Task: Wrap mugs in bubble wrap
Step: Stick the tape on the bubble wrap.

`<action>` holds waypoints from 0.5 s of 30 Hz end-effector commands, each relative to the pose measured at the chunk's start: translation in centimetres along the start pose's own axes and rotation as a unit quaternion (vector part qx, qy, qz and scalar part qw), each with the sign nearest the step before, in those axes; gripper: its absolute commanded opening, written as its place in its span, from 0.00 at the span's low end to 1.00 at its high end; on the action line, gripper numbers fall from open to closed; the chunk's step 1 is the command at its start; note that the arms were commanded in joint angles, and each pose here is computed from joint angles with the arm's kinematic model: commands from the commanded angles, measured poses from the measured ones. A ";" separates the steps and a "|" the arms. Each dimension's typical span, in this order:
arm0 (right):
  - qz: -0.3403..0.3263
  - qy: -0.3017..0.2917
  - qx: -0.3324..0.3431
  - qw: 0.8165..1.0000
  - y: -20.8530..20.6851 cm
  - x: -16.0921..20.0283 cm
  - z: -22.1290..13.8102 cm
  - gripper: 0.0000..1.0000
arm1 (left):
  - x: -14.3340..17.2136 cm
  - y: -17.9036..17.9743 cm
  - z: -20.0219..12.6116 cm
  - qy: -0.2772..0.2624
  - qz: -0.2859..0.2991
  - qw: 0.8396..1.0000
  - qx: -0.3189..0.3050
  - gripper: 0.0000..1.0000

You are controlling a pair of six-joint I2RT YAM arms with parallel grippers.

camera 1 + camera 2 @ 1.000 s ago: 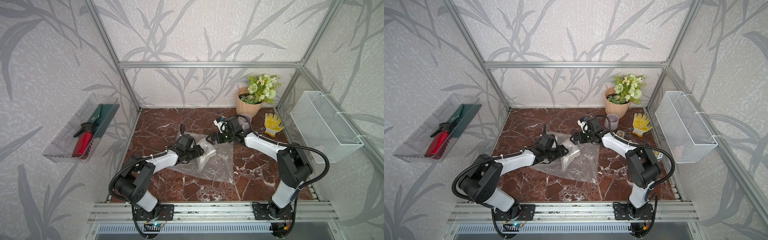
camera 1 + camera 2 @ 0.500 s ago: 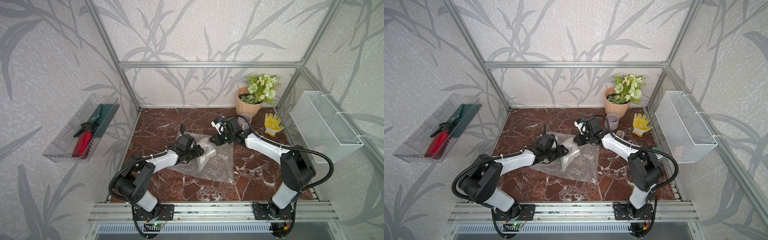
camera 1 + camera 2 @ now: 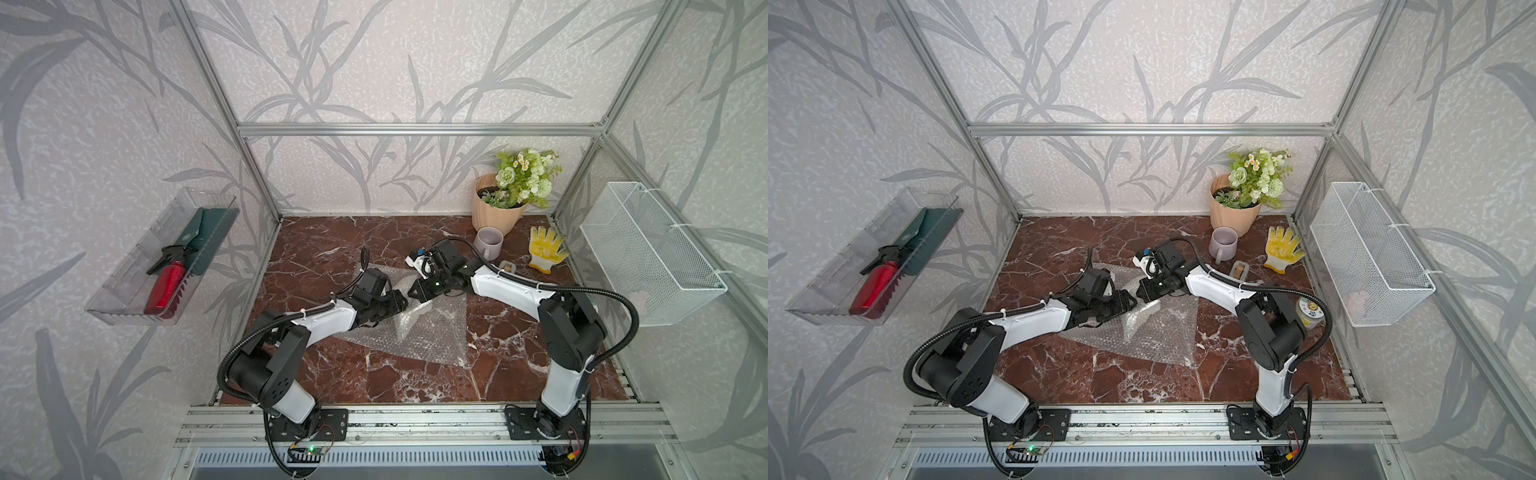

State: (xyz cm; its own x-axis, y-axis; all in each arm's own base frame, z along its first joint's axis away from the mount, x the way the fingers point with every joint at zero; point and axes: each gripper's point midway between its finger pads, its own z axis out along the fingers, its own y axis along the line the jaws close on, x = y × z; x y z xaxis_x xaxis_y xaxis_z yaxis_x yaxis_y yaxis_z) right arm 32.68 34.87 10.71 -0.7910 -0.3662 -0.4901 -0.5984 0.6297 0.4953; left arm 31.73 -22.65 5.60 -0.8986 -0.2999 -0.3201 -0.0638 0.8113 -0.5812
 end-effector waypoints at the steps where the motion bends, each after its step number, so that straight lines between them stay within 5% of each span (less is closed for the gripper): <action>1: -0.008 -0.003 -0.014 1.000 0.8 -1.1 0.2 0.00 | 2.2 2.6 0.4 0.034 -0.004 0.998 -0.047 0.66; 15: 0.014 -0.006 -0.005 1.000 -0.2 -3.1 2.2 0.00 | 2.3 2.7 0.5 0.037 -0.003 0.998 -0.050 0.66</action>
State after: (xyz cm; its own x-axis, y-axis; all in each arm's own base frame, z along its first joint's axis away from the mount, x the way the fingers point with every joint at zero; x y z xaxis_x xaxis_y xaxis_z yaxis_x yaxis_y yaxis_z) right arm 34.62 37.34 11.24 -0.7993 -0.3466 -0.4909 -0.5917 0.5966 0.5421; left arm 31.75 -22.64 5.62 -0.8983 -0.3007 -0.3204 -0.0640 0.8109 -0.5817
